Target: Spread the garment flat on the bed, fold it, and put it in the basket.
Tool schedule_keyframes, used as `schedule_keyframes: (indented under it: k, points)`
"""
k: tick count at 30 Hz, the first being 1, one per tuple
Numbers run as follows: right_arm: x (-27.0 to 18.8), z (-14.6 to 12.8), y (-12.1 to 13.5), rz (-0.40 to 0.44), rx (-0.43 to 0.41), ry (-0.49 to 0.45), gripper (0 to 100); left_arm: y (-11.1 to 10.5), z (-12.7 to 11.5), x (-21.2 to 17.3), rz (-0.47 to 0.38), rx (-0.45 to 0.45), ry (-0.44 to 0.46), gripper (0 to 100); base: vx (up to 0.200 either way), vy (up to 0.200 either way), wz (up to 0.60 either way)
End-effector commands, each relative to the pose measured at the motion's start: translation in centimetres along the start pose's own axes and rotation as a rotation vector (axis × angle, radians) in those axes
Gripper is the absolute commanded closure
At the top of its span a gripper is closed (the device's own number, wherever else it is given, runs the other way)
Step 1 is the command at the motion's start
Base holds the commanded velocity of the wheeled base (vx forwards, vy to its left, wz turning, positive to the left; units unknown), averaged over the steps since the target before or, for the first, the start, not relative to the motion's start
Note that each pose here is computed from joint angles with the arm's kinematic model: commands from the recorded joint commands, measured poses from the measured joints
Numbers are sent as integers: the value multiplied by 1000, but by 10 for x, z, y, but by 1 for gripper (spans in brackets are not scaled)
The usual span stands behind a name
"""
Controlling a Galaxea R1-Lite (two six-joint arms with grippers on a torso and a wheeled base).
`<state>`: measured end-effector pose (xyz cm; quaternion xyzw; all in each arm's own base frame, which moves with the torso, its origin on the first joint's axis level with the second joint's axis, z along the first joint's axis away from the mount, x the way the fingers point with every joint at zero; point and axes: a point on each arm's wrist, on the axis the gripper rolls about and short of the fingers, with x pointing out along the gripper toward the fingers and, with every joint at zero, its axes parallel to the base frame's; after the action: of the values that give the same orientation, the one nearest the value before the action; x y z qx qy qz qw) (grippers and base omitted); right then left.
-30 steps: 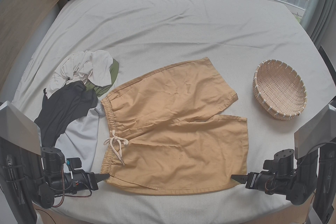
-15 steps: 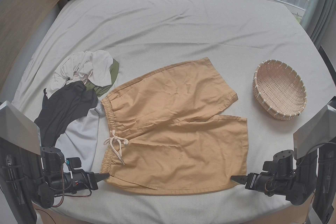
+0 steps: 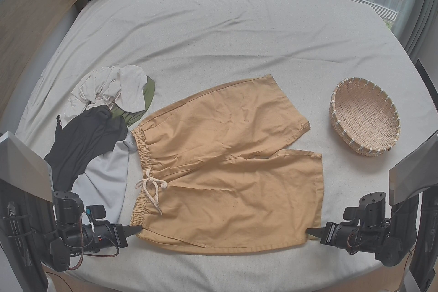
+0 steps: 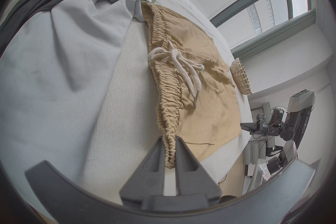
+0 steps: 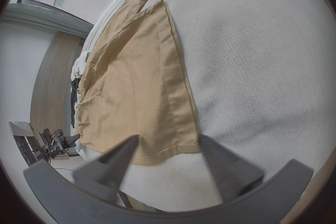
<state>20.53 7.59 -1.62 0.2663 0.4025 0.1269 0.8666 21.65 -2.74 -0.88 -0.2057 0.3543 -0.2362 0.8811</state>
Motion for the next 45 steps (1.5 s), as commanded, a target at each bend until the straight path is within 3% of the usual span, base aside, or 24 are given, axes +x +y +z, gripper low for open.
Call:
schedule_keyframes:
  k: [1, 10, 15, 29, 33, 37, 38, 45]
  points:
    - [-3, 0, 1, 1, -4, -5, 100, 0, -3, -2, 4, -9, 13, 100, 0, 0, 0]
    - [-7, 2, 0, -4, 4, -22, 100, 0, -3, -2, 4, -9, 12, 100, 0, 0, 0]
    - [-23, 14, 8, 23, -9, -91, 100, -2, 3, -5, -2, -1, -19, 100, 0, 0, 0]
    - [-35, 10, 8, -23, -17, -25, 100, -5, 2, -7, -8, 6, -17, 100, 0, 0, 0]
    - [-38, 12, 12, 2, -25, -48, 100, -6, 6, -8, -13, 12, -36, 100, 0, 0, 0]
    - [-45, 19, 19, 59, -35, -103, 100, -14, 14, -17, -72, 45, -76, 100, 0, 0, 0]
    - [-52, 25, 24, 114, -46, -144, 100, -19, 21, -23, -119, 69, -106, 100, 0, 0, 0]
    - [-68, 44, 39, 225, -72, -300, 100, -28, 46, -35, -150, 61, -234, 100, 0, 0, 0]
